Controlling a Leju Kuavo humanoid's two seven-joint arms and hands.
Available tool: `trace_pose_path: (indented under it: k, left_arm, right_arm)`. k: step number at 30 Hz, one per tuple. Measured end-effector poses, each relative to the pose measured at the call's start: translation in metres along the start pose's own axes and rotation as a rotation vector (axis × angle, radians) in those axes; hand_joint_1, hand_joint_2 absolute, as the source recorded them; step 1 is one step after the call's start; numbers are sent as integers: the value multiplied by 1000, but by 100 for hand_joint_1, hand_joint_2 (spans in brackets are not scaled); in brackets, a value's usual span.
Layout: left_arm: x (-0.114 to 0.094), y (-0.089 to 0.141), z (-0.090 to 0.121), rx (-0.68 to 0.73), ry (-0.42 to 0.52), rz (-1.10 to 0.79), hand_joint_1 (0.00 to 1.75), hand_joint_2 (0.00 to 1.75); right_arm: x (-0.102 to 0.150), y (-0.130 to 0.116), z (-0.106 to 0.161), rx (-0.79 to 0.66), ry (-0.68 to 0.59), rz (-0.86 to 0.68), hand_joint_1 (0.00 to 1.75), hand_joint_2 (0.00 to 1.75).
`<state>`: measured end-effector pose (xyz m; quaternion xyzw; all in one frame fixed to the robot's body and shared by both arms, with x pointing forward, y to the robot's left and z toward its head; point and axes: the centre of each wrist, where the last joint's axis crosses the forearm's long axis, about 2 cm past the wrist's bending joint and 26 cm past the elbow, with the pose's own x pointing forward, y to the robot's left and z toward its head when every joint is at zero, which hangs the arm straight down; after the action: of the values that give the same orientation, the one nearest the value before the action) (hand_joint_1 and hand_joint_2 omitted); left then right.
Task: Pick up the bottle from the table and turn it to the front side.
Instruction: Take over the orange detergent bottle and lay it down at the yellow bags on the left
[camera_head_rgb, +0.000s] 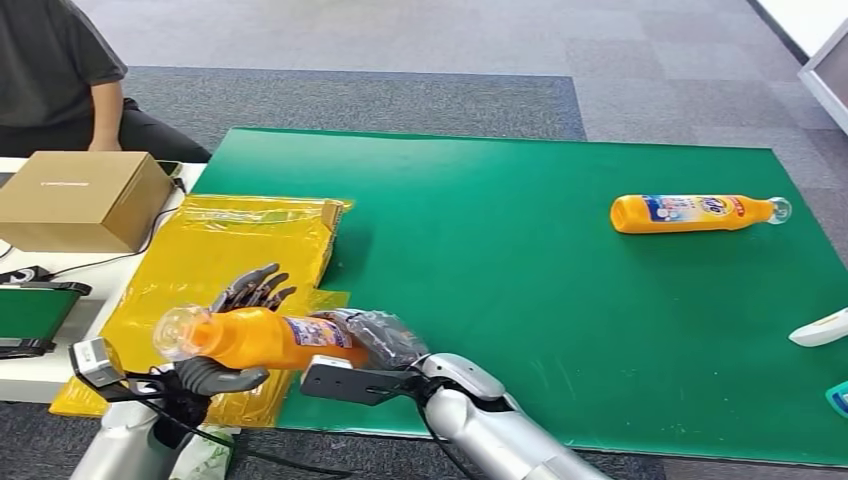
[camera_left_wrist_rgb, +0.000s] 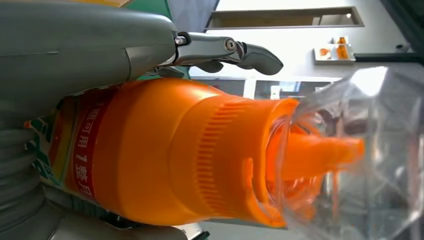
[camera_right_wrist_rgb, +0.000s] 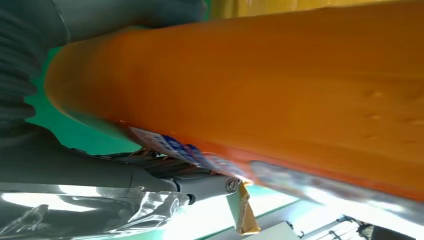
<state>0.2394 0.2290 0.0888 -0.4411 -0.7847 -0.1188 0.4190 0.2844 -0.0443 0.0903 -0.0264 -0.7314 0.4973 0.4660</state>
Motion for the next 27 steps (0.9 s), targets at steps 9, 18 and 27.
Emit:
trace_pose_path:
  k: [9, 18, 27]
  left_arm:
    - [-4, -3, 9, 11, 90, -56, 175, 175]
    - [2, -8, -1, 210, 188, -429, 175, 175]
    - [48, -14, -43, 393, 88, -1202, 175, 175]
  right_arm:
    - [-3, 6, 0, 19, 34, 15, 9, 175]
    - [-7, 2, 4, -21, 62, 41, 0, 175]
    - [-16, -19, 19, -166, 151, 56, 0, 175]
